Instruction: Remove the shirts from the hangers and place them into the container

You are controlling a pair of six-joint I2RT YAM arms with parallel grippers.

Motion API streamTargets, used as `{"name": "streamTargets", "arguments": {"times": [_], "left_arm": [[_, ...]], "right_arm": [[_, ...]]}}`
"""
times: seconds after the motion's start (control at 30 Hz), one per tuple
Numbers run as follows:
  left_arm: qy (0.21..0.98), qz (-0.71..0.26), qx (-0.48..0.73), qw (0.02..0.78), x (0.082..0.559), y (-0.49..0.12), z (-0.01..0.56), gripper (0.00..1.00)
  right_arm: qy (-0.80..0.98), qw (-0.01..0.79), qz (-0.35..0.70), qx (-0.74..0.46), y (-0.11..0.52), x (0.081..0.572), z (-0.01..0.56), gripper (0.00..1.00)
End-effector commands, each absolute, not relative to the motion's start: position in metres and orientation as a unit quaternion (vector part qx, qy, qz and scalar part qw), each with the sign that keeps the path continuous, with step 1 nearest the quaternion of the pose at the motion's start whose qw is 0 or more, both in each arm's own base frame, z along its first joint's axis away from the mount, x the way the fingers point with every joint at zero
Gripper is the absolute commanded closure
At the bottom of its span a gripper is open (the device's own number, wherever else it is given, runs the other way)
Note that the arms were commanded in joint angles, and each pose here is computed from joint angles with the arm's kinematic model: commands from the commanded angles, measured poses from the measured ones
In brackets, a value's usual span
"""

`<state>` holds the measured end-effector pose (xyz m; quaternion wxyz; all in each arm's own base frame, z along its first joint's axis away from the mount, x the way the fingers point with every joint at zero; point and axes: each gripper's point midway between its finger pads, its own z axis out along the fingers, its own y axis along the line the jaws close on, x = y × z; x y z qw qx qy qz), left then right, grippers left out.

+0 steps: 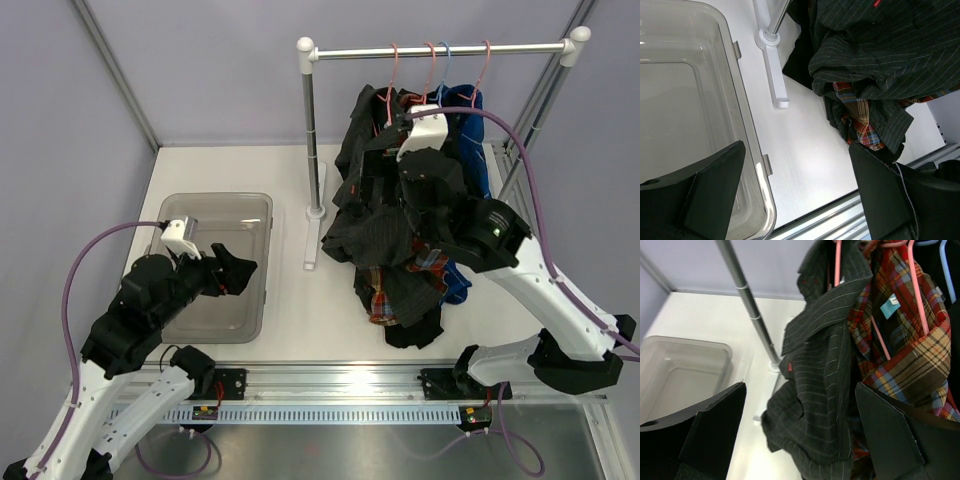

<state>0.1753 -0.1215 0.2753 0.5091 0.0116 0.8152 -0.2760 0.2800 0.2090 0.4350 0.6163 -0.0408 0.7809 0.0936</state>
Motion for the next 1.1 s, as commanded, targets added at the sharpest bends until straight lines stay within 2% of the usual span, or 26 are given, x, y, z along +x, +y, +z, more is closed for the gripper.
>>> {"name": "streamTargets", "arguments": {"times": [0.0,0.1,0.2,0.23,0.27,0.4,0.53,0.57,0.77,0.87,1.07], "left_arm": [[0.791,-0.305,0.026,0.529,0.174,-0.129,0.297,0.11],[0.790,-0.303,0.027,0.532,0.171,-0.127,0.298,0.11],[0.791,-0.302,0.028,0.532,0.170,-0.126,0.299,0.11],[0.791,-0.302,0.028,0.531,0.170,-0.126,0.299,0.11],[0.791,-0.301,0.029,0.532,0.169,-0.125,0.300,0.11],[0.790,-0.303,0.031,0.533,0.169,-0.126,0.300,0.12],[0.782,-0.317,0.042,0.535,0.170,-0.133,0.307,0.12],[0.776,-0.325,0.052,0.537,0.171,-0.138,0.312,0.12],[0.751,-0.357,0.092,0.548,0.184,-0.161,0.344,0.13],[0.752,-0.350,0.088,0.552,0.200,-0.167,0.360,0.18],[0.734,-0.362,0.105,0.566,0.217,-0.183,0.395,0.19]], "right_arm": [[0.779,0.626,0.034,-0.012,0.189,0.304,0.432,0.01],[0.786,0.618,0.019,0.005,0.175,0.323,0.418,0.04],[0.793,0.610,0.009,0.013,0.166,0.338,0.406,0.13],[0.793,0.609,0.006,0.009,0.166,0.341,0.405,0.19],[0.795,0.606,0.003,0.005,0.168,0.344,0.402,0.33],[0.790,0.612,0.015,-0.021,0.180,0.350,0.404,0.77],[0.781,0.622,0.028,-0.044,0.190,0.354,0.414,0.97],[0.777,0.627,0.031,-0.046,0.190,0.354,0.420,1.00],[0.751,0.655,0.056,-0.057,0.188,0.344,0.463,1.00],[0.740,0.667,0.075,-0.054,0.181,0.332,0.490,1.00],[0.736,0.667,0.095,-0.064,0.167,0.305,0.509,1.00]]}}
